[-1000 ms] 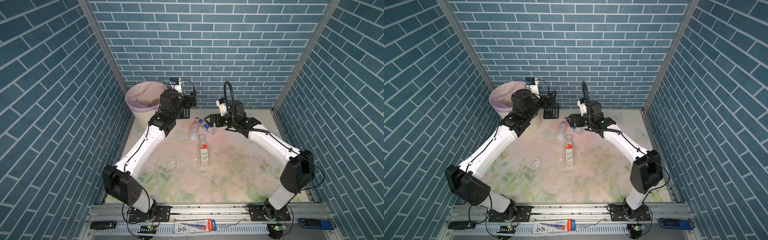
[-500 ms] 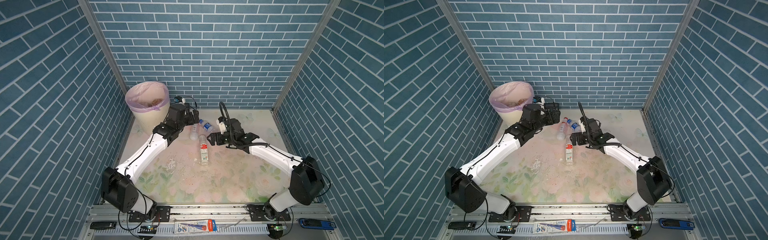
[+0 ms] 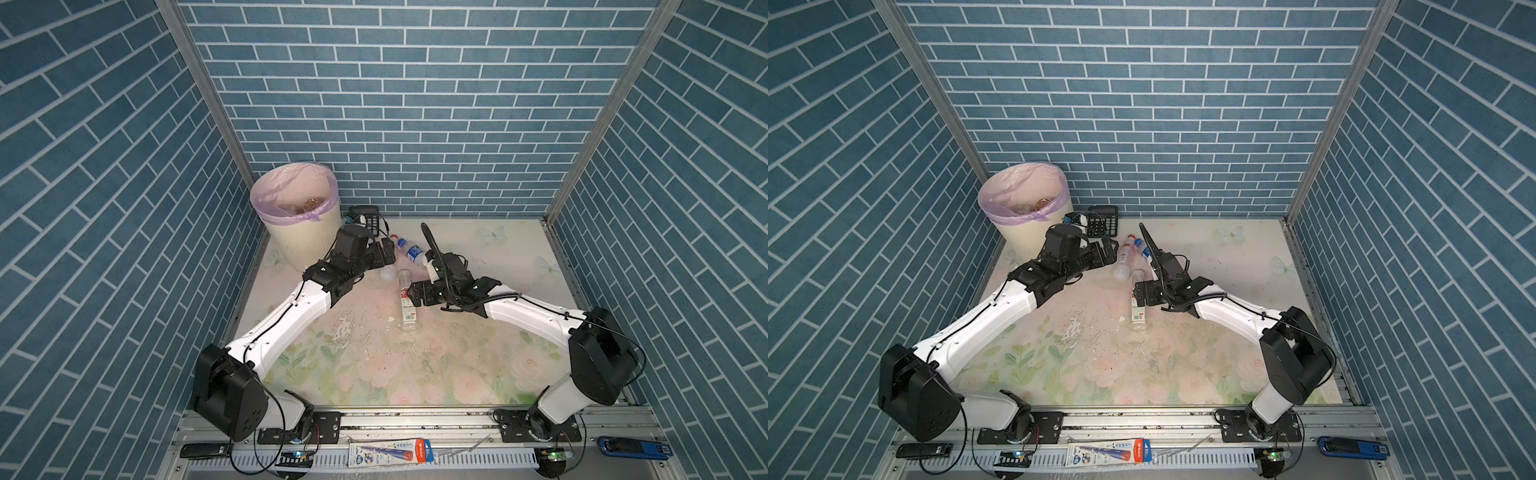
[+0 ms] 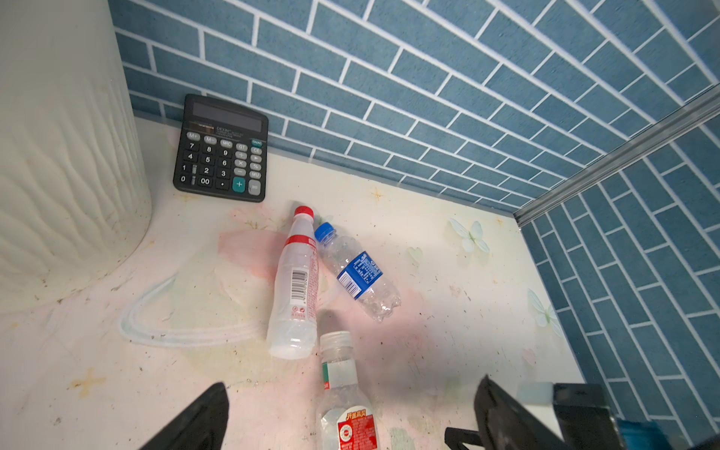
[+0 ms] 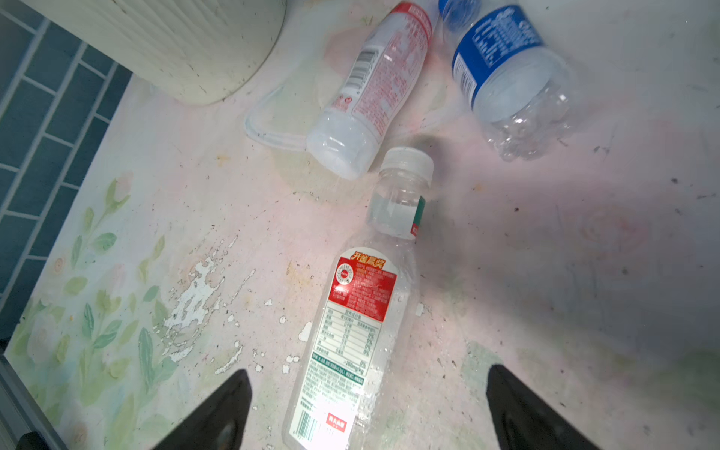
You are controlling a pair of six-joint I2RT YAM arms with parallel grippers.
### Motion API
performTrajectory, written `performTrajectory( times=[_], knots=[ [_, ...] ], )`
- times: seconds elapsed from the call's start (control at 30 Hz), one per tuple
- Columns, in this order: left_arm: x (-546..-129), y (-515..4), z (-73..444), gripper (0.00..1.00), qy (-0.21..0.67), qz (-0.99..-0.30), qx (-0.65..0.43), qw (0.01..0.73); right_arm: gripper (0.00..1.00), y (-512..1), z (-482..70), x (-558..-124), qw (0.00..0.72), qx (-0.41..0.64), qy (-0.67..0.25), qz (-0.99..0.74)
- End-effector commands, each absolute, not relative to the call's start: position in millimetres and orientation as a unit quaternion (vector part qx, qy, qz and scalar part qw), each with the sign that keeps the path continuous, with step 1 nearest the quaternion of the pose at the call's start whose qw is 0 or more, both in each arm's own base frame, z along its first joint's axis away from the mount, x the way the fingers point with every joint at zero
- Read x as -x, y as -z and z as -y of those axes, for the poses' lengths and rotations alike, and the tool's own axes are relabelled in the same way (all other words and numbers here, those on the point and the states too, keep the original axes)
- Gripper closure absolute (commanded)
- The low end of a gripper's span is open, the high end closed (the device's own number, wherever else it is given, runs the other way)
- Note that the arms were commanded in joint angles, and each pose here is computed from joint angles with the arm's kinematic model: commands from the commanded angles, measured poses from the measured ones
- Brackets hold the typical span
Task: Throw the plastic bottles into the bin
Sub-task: 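Lower the right gripper to the clear red-labelled white-capped bottle while the left gripper returns, then close the right gripper around the red-labelled bottle's body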
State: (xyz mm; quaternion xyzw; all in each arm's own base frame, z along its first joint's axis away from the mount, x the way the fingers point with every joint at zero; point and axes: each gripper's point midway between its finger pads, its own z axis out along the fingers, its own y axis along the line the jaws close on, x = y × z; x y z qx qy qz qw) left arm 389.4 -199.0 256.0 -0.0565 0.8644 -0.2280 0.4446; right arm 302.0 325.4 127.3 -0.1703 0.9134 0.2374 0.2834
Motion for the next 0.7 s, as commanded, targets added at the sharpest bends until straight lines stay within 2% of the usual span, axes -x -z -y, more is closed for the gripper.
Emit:
performTrajectory(
  times=[0.0,0.37,0.57,0.67],
  knots=[
    [-382,-249,197,0.01,0.231,-0.869,0.068,0.432,0.07,-95,-328,-293,0.253,0.162,-0.219,-0.928],
    [-375,-212,183,0.01,0.241,-0.881,0.108,0.393,0.12,-56,-347,-276,0.215,0.183,-0.187,-0.941],
    [-374,-208,168,0.01,0.233,-0.88,0.12,0.395,0.21,-38,-331,-272,0.203,0.186,-0.15,-0.95],
    [-374,-208,168,0.01,0.232,-0.881,0.118,0.395,0.32,-38,-317,-272,0.213,0.191,-0.124,-0.95]
  ],
)
